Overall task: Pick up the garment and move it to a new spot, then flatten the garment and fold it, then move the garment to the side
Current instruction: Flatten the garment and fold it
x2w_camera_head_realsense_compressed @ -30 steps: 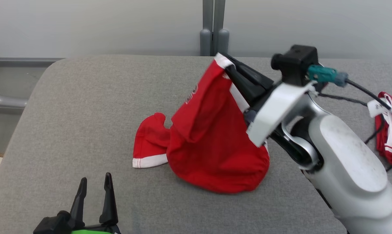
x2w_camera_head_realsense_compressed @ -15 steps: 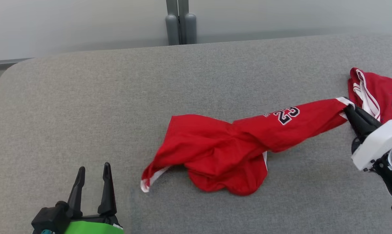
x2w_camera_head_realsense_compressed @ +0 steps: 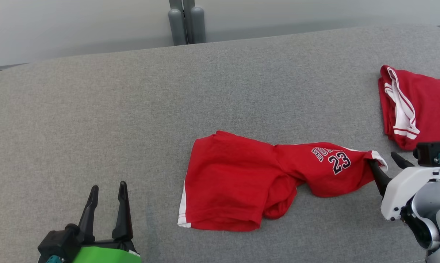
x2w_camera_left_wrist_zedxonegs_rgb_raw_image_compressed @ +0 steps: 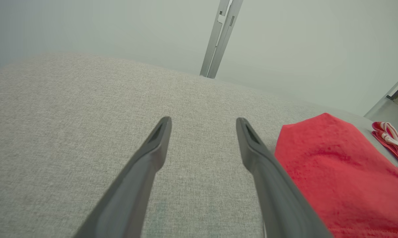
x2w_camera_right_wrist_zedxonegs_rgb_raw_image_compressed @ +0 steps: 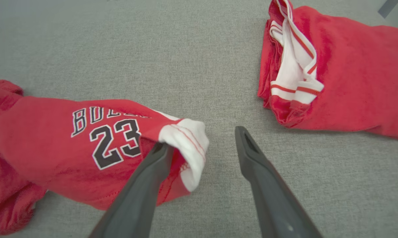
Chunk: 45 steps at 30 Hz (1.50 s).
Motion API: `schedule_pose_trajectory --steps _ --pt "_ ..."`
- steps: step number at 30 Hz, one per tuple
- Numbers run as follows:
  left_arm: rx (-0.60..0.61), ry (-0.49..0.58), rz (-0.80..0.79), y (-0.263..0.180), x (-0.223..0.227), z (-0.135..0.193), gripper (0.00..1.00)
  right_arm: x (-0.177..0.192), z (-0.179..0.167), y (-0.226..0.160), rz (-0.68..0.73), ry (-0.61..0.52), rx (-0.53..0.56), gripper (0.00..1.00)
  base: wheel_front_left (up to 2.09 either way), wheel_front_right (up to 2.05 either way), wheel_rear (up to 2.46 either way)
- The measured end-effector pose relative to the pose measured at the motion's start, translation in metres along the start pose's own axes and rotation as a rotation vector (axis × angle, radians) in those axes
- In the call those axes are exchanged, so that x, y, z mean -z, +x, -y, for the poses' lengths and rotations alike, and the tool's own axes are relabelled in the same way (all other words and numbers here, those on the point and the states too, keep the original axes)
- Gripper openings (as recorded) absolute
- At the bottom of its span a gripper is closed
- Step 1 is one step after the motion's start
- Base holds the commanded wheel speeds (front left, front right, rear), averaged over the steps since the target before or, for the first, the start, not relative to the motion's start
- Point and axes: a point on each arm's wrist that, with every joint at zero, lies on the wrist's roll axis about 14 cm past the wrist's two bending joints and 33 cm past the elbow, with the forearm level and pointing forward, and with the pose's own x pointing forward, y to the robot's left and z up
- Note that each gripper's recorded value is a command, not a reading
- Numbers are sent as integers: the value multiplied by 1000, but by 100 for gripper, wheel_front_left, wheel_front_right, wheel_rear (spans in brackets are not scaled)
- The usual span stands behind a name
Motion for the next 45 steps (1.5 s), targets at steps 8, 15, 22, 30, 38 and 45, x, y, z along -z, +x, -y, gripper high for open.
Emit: schedule_pose_trajectory --steps 8,15,22,30,38,45 --pt "7 0 -2 6 1 1 100 -10 12 -25 69 -158 32 100 0 0 0" --pt "22 5 0 7 0 6 100 -34 -53 -43 210 -198 -133 100 0 0 0" --pt "8 10 10 3 -3 1 100 -24 -160 -55 238 -287 -444 100 0 0 0" --pt "-15 6 13 -2 -4 -5 100 17 -251 -58 149 -451 -756 100 0 0 0" --pt "-26 -5 23 -5 -7 -6 100 42 -294 -44 26 -683 -893 100 0 0 0" --pt "-51 -18 45 -9 -14 -11 100 65 -304 -31 -101 -879 -918 100 0 0 0"
